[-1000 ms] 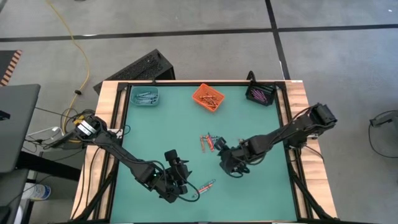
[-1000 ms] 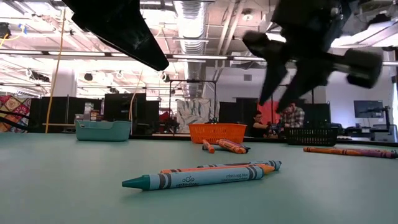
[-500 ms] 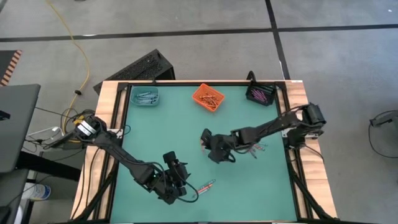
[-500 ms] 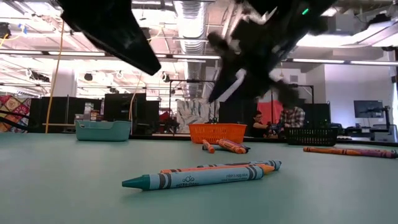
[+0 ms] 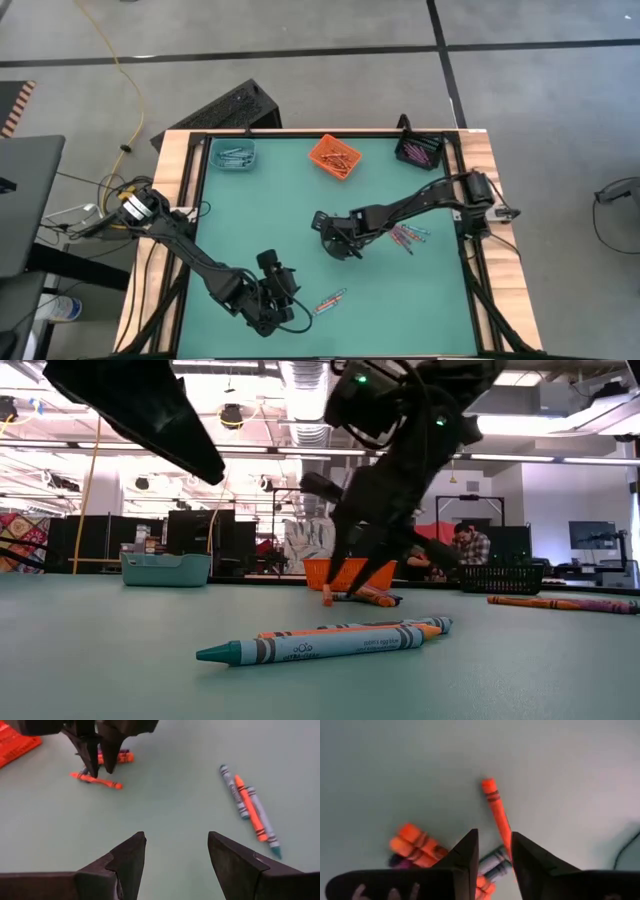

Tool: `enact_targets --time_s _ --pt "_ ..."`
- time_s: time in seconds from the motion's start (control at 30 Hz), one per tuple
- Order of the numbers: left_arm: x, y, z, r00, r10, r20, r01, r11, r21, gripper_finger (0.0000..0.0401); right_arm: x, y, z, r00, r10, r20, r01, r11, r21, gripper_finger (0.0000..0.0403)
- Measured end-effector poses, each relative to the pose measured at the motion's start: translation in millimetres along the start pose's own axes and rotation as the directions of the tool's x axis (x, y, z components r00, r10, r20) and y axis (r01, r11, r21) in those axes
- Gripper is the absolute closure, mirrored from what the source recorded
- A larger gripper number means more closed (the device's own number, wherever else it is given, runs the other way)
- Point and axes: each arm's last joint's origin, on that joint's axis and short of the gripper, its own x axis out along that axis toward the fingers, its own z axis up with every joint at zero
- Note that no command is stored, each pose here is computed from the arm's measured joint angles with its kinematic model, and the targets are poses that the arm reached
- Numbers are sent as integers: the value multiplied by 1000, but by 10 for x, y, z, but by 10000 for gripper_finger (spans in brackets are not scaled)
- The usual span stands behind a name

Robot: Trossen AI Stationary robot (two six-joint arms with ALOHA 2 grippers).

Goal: Sort crayons
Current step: Put the orange crayon into the orange bin

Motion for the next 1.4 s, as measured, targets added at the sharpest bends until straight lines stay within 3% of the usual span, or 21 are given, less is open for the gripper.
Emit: enact_targets --time_s 0.43,0.8,0.97,1.1,1.27,1.4 --pt "-30 -37 -12 1000 -20 8 20 999 -37 196 61 -183 83 998 43 -35 -45 997 -62 284" --pt "134 339 -37 968 225 -108 -241 957 -161 228 -421 -368 290 1000 -27 16 23 979 201 284" --pt "314 535 73 954 238 -182 -267 951 -157 233 -893 -379 265 998 -49 -25 55 938 342 284" --pt "453 712 160 940 258 -223 -296 942 -159 226 -1295 -335 151 999 -16 -34 31 872 488 284" --pt "597 932 245 921 279 -271 -359 878 -316 221 -1734 -202 29 998 40 -49 -1 782 623 284" --pt "698 1083 303 914 263 -310 -371 852 -369 221 -2031 -102 -14 998 45 -34 -9 728 686 284"
